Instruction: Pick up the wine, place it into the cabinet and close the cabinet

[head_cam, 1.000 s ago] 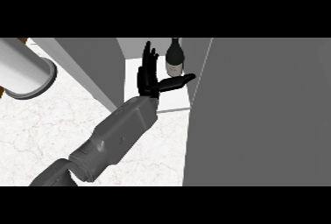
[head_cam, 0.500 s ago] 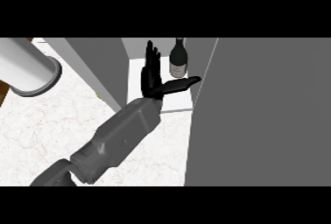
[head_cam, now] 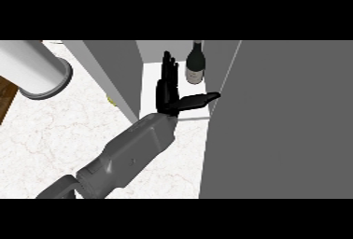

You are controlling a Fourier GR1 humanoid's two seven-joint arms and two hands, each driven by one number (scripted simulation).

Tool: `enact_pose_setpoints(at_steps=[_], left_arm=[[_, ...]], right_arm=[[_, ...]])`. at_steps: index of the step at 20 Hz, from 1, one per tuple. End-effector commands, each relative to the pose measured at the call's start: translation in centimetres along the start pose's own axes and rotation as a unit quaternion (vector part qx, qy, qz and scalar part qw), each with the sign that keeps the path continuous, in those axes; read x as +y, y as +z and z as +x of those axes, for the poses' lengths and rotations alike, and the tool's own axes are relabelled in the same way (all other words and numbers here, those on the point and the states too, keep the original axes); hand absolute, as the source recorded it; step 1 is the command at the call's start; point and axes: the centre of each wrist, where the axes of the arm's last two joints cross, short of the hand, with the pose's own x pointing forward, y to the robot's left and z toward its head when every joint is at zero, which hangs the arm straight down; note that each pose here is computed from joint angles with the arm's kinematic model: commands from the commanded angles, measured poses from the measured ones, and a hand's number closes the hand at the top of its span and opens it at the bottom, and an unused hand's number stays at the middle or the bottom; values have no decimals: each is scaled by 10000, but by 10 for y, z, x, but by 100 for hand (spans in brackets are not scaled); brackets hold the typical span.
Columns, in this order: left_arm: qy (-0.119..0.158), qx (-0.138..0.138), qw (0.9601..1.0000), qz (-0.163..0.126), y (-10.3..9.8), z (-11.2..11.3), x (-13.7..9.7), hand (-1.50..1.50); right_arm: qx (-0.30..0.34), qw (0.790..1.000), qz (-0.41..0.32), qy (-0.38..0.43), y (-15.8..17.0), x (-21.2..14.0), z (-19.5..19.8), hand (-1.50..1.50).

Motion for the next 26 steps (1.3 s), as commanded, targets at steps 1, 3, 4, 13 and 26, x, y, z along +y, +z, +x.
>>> enact_pose_setpoints(at_steps=[1, 3, 4, 13, 26], left_arm=[[-92, -113, 9998, -155, 6, -3, -2, -150], [-96, -63, 9996, -259, 29, -14, 1, -150], [-51, -54, 9995, -320, 23, -14, 5, -150], [-91, -173, 9993, -332, 44, -13, -2, -150], [214, -207, 9932, -1130, 90, 1, 53, -150]], right_arm=[[82, 9999, -100, 52, 3, 10, -10, -150], [82, 9998, -196, 49, -1, -4, 3, -150], [111, 9998, -150, 36, -4, -5, -3, -150], [83, 9997, -238, 9, 15, -13, 3, -150], [12, 9991, -379, 175, 15, -19, 4, -150]])
